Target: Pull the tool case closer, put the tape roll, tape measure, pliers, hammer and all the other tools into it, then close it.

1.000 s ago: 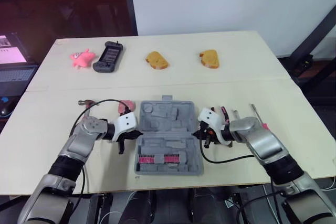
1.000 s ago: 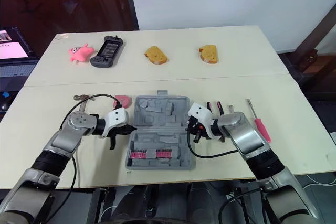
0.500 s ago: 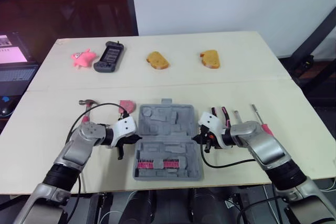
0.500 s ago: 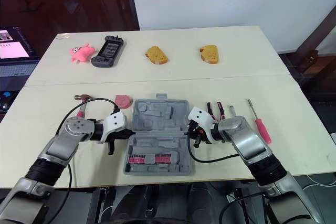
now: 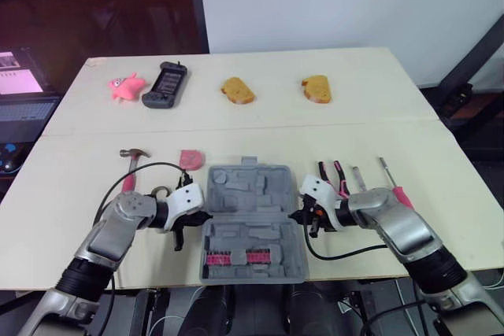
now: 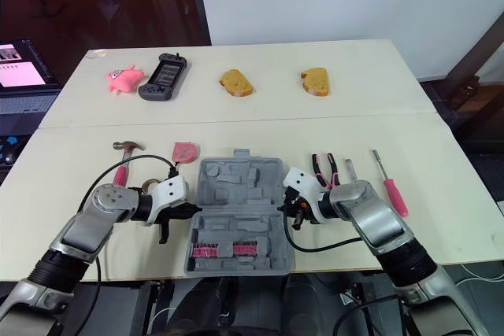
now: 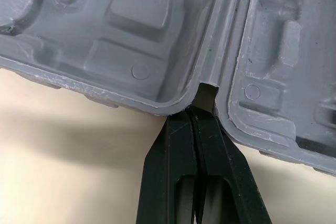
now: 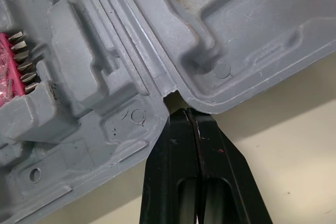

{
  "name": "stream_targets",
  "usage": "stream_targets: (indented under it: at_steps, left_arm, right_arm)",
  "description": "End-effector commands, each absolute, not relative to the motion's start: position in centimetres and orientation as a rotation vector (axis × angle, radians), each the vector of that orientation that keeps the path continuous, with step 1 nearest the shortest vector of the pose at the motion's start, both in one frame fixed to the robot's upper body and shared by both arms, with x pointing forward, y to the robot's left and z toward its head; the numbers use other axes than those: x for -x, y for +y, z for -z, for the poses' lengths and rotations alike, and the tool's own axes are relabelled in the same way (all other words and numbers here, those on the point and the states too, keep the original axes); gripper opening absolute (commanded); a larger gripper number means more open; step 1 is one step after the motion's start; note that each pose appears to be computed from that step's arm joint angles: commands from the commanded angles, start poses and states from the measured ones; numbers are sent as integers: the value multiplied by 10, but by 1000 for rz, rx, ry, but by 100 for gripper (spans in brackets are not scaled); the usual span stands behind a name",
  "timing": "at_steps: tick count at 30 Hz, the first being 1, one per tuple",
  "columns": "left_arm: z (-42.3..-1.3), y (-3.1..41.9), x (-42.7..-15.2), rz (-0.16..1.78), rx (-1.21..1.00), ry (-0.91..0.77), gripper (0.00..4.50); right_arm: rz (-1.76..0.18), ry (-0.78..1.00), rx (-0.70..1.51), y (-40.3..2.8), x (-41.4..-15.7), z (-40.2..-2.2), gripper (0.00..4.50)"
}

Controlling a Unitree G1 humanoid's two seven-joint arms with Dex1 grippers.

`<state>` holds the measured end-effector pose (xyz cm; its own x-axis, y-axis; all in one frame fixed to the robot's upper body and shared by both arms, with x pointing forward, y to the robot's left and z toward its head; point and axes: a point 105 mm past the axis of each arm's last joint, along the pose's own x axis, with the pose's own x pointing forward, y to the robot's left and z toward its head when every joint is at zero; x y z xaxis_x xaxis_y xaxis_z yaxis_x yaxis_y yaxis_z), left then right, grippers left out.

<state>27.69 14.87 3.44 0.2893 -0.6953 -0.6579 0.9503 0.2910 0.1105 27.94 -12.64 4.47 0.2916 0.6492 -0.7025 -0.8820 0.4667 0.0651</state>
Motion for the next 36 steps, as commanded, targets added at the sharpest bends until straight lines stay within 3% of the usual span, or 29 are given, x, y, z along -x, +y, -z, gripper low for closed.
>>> stream_targets:
  at_steps: [1,36]
  left_arm:
    - [-30,136,-263,1250,-529,561,0]
    - [-14,141,-231,1290,-502,684,0]
  right_arm:
    - [-1129,701,355,-112,-270,-52,2]
    - [-1152,788,298,-110,-244,-46,2]
